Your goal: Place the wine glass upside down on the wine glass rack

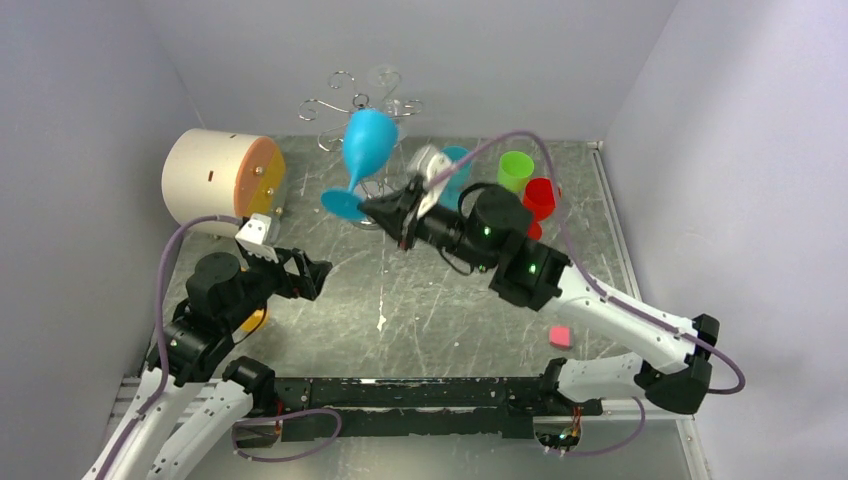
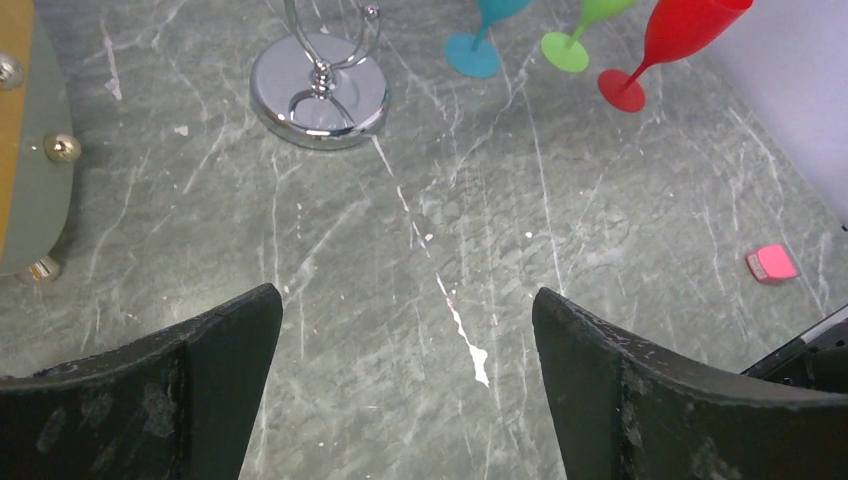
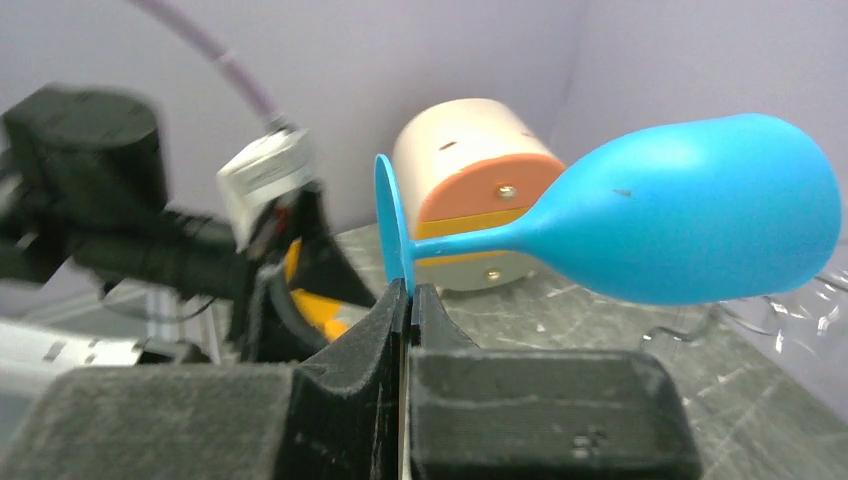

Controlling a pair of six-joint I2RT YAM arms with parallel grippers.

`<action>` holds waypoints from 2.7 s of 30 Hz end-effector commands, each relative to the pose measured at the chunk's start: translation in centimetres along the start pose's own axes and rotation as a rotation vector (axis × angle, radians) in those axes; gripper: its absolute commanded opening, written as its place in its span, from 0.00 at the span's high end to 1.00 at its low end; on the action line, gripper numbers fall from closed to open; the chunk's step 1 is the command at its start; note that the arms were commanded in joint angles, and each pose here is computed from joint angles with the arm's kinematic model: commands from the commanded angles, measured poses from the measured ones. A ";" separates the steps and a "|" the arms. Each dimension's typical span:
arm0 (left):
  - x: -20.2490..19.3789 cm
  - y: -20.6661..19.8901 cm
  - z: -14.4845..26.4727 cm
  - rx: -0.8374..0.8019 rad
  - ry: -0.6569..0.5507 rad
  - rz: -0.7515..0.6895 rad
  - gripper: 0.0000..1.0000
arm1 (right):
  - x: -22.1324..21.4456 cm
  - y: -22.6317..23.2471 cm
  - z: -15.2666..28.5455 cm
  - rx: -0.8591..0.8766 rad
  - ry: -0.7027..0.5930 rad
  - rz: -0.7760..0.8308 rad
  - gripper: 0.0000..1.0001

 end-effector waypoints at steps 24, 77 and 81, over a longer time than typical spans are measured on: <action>-1.6 0.5 -1.4 0.016 0.055 -0.029 0.01 | 4.4 -28.5 3.5 -0.410 -0.394 -0.788 1.00; -1.9 0.6 -1.5 0.021 0.061 -0.024 0.01 | -0.5 -30.8 -3.7 -0.333 -0.246 -1.004 1.00; -1.9 0.5 -1.6 0.018 0.064 -0.024 0.01 | -0.3 -30.7 -3.8 -0.335 -0.244 -0.992 1.00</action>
Point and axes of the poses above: each gripper's point midway between its finger pads, its own z axis back along the fingers, its own y axis along the line the jaws close on, x = y × z, the point moved 5 cm from there along z, back along the fingers, and after that the axes turned 11 degrees about -z, right-handed, at the moved point
